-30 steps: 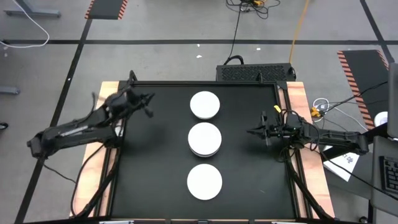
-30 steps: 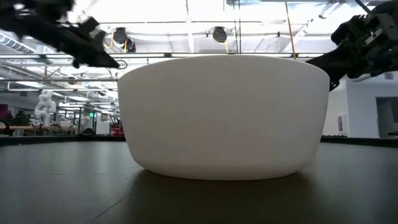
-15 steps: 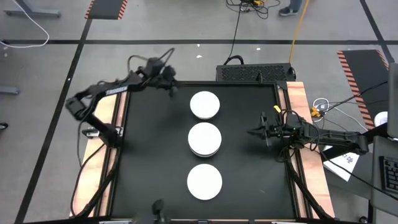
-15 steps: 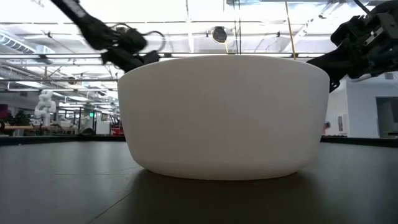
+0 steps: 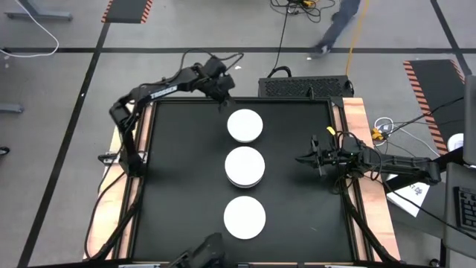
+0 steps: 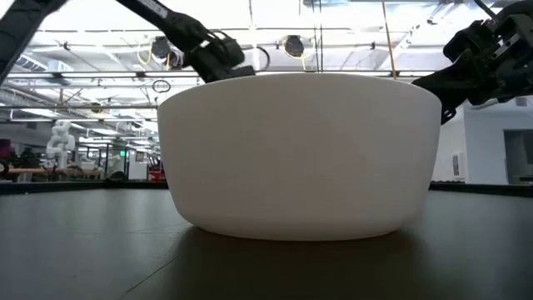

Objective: Nest bowls inside each other
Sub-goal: Stack the top white bowl on top of the stacked white bowl

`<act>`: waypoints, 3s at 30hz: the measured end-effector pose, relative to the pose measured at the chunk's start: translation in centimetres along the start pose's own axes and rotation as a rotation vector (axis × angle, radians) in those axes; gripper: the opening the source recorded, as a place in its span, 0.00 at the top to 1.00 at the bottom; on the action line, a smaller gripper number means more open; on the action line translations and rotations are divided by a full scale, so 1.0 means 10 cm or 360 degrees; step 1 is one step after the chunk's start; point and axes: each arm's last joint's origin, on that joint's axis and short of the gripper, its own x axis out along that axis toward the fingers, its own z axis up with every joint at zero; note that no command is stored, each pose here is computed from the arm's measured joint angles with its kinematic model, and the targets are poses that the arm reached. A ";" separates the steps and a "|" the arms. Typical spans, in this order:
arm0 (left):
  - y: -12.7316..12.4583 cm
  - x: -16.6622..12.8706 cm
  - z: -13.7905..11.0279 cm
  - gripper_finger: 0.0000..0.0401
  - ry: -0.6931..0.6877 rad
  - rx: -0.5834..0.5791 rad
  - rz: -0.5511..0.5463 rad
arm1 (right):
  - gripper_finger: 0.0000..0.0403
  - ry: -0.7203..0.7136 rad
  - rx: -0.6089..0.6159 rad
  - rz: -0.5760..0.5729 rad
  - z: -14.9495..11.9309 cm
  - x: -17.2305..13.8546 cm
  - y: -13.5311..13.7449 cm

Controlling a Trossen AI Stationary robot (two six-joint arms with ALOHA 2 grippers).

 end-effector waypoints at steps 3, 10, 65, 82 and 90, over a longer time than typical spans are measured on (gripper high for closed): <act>0.05 0.12 0.05 1.00 0.0038 -0.0018 -0.0066 | 1.00 -0.0001 -0.0014 0.0000 0.00 0.00 0.00; 0.08 0.31 0.02 0.98 0.0155 -0.0004 -0.0158 | 1.00 0.0004 0.0011 -0.0001 0.00 0.00 0.00; 0.04 0.49 -0.05 0.27 0.0281 0.0127 -0.0129 | 1.00 0.0017 0.0044 -0.0004 -0.01 0.00 0.00; 0.10 0.79 -0.22 0.20 0.0462 0.0186 -0.0079 | 1.00 0.0057 0.0052 -0.0016 -0.03 0.01 -0.01; 0.11 0.79 -0.21 0.24 0.0453 0.0223 -0.0074 | 1.00 0.0071 0.0044 -0.0020 -0.04 0.01 -0.01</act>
